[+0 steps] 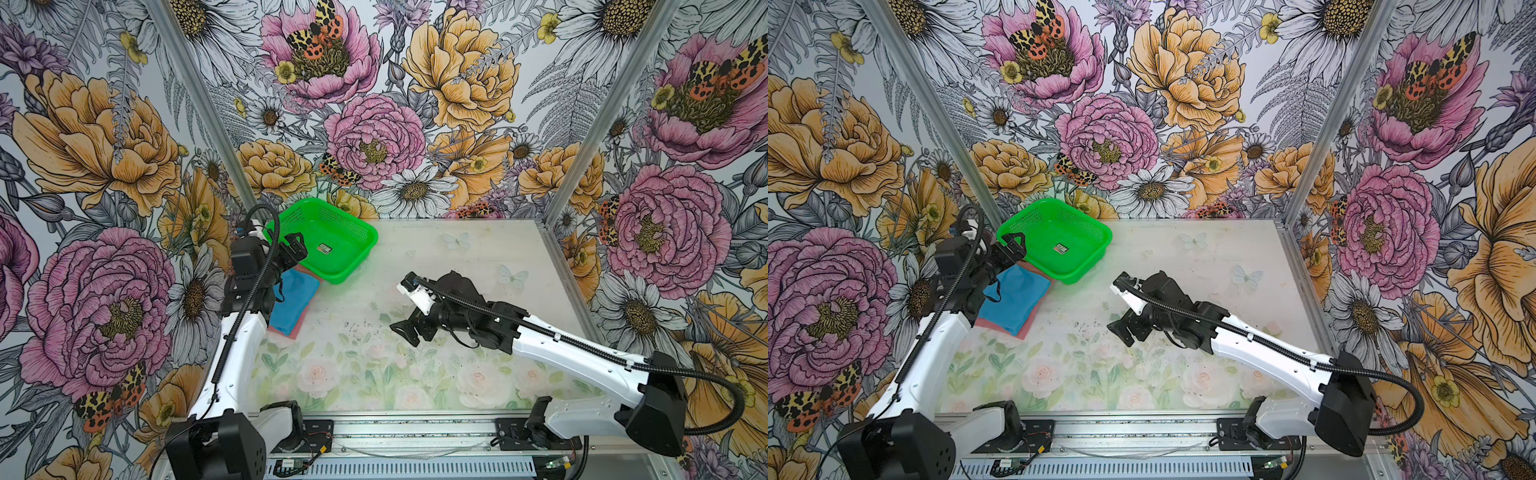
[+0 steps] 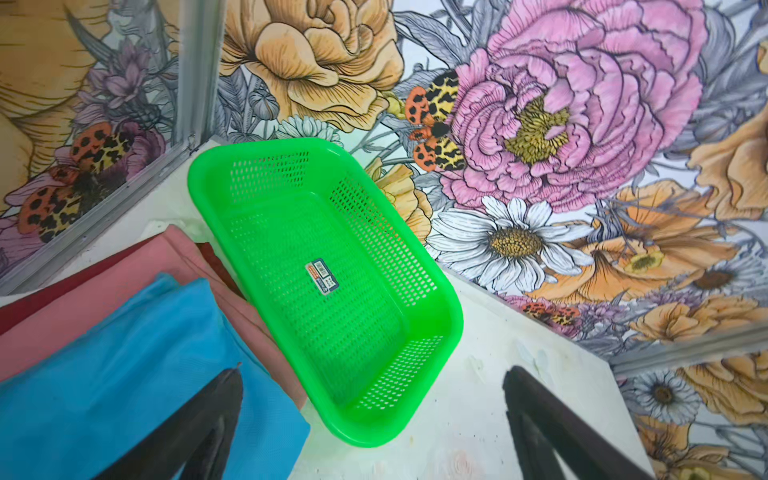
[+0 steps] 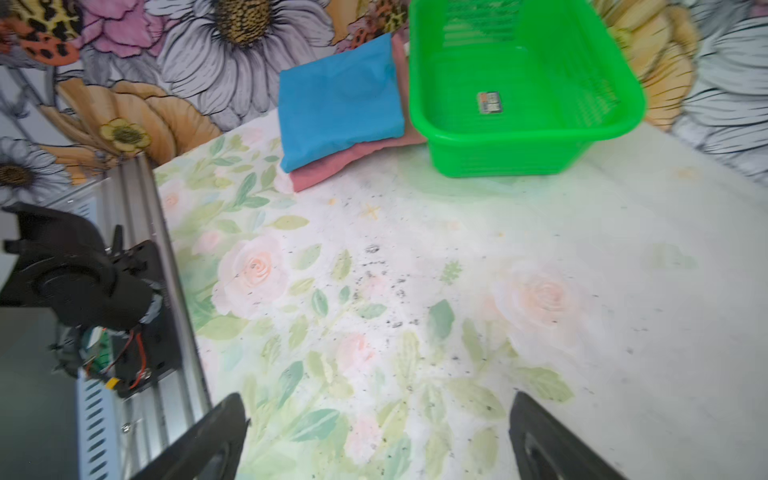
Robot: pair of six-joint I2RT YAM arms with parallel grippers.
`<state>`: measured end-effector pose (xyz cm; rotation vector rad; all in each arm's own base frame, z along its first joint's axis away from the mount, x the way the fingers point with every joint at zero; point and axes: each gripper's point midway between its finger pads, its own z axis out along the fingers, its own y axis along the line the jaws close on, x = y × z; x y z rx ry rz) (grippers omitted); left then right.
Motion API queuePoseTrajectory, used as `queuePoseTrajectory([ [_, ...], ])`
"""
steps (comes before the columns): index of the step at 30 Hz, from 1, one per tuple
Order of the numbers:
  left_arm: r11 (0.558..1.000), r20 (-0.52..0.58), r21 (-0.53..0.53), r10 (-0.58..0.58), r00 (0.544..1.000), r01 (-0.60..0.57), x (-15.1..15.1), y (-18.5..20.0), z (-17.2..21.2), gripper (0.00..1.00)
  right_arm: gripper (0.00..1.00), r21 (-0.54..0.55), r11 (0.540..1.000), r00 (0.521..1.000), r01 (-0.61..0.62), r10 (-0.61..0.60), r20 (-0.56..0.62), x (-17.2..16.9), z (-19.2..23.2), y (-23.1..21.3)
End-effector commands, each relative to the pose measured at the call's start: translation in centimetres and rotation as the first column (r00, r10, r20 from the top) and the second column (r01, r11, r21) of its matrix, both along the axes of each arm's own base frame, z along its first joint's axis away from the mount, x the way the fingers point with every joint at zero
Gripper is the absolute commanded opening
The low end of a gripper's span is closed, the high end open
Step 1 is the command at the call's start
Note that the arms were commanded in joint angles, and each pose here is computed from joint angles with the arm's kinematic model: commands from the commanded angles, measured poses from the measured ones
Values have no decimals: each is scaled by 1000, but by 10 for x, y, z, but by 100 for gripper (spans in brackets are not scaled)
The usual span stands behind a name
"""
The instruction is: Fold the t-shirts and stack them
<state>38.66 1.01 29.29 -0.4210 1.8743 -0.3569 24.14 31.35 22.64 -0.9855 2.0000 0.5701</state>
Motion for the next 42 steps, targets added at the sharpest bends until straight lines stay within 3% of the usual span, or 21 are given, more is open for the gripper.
queuePoseTrajectory([
  [1,971,-36,240,22,999,-12,-10,-4,-14,99,99,-153,925,923,348,-310,228,55,0,-71],
  [3,956,-12,291,41,999,-36,-14,-9,-23,99,100,-178,852,852,493,-431,298,78,6,-110],
  [8,900,102,410,115,988,-147,-28,-2,-50,99,99,-165,707,715,688,-620,323,115,6,-191],
  [10,859,142,483,114,983,-170,-36,0,-65,99,100,-137,685,686,716,-652,323,124,0,-209],
  [12,820,161,499,230,960,-280,-42,23,-80,99,99,-105,673,661,732,-664,349,129,-6,-222],
  [15,841,142,448,267,953,-303,-37,36,-95,99,100,-64,634,604,770,-694,393,132,-11,-243],
  [17,854,161,425,254,954,-299,-35,36,-105,99,100,-49,634,585,772,-679,443,131,-16,-254],
  [19,869,162,397,250,955,-295,-37,36,-119,99,99,2,604,532,797,-704,471,132,-15,-268],
  [28,902,209,362,167,964,-234,-24,32,-131,99,100,177,499,394,848,-818,419,139,-51,-312],
  [38,931,289,329,60,955,-158,-8,31,-149,99,99,234,481,381,845,-848,368,141,-88,-327],
  [42,932,220,343,40,975,-115,2,28,-158,99,100,271,464,367,843,-866,340,140,-98,-334],
])
